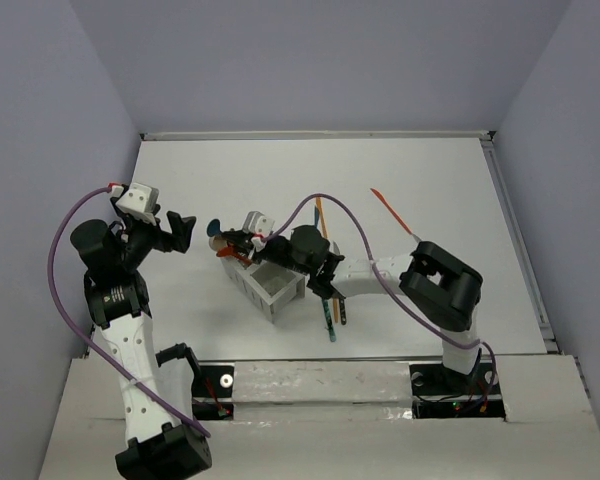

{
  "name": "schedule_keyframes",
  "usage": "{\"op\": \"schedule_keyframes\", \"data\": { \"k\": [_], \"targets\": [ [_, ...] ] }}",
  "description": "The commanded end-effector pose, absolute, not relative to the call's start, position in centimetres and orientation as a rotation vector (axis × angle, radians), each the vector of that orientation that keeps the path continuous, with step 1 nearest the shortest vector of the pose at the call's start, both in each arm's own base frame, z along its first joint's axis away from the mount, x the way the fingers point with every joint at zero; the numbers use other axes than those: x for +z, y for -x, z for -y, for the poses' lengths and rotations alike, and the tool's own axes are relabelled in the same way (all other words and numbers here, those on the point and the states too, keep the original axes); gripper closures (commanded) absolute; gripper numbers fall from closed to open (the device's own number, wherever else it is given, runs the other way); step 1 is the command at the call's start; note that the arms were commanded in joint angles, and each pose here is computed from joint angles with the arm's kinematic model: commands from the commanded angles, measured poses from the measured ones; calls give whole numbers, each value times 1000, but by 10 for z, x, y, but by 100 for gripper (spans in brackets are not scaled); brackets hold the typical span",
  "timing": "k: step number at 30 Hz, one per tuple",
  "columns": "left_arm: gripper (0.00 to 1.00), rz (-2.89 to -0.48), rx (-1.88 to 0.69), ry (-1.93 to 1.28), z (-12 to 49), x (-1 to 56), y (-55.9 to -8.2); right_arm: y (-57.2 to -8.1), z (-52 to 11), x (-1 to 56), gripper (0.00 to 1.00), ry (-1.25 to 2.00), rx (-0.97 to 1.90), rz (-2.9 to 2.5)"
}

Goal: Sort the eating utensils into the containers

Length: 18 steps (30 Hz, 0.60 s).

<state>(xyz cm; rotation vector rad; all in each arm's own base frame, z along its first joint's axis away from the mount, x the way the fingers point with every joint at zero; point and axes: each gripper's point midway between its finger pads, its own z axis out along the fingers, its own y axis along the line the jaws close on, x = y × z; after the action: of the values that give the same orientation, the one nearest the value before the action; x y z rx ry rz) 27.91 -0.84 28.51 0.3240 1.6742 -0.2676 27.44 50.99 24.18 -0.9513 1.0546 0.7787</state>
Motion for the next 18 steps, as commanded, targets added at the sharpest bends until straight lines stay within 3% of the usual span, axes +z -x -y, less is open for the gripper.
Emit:
{"op": "schedule_keyframes", "data": {
  "k": [1, 5, 6, 7, 8, 12, 15, 18],
  "targets": [
    [5, -1633, -261, -355, 10, 292, -279, -273, -513, 263, 100, 901, 777, -970],
    [5, -1630, -266, -361, 11, 292, -279, -269, -502, 257, 100, 864, 802, -992],
    [5, -1630, -268, -362, 12, 292, -279, -268, -501, 260, 96, 853, 812, -993],
    [5, -1629, -270, -364, 12, 292, -279, -267, -500, 257, 90, 855, 816, -1003],
    [5, -1627, -271, -369, 12, 292, -279, -264, -500, 258, 77, 869, 830, -1002],
    [5, -1625, -269, -367, 13, 292, -278, -262, -498, 259, 52, 869, 838, -1019],
    [4, -1620, -268, -373, 13, 293, -277, -263, -492, 267, 39, 848, 820, -1013],
    [4, -1621, -268, -371, 13, 293, -278, -265, -484, 276, 36, 831, 805, -1045]
  ]
}}
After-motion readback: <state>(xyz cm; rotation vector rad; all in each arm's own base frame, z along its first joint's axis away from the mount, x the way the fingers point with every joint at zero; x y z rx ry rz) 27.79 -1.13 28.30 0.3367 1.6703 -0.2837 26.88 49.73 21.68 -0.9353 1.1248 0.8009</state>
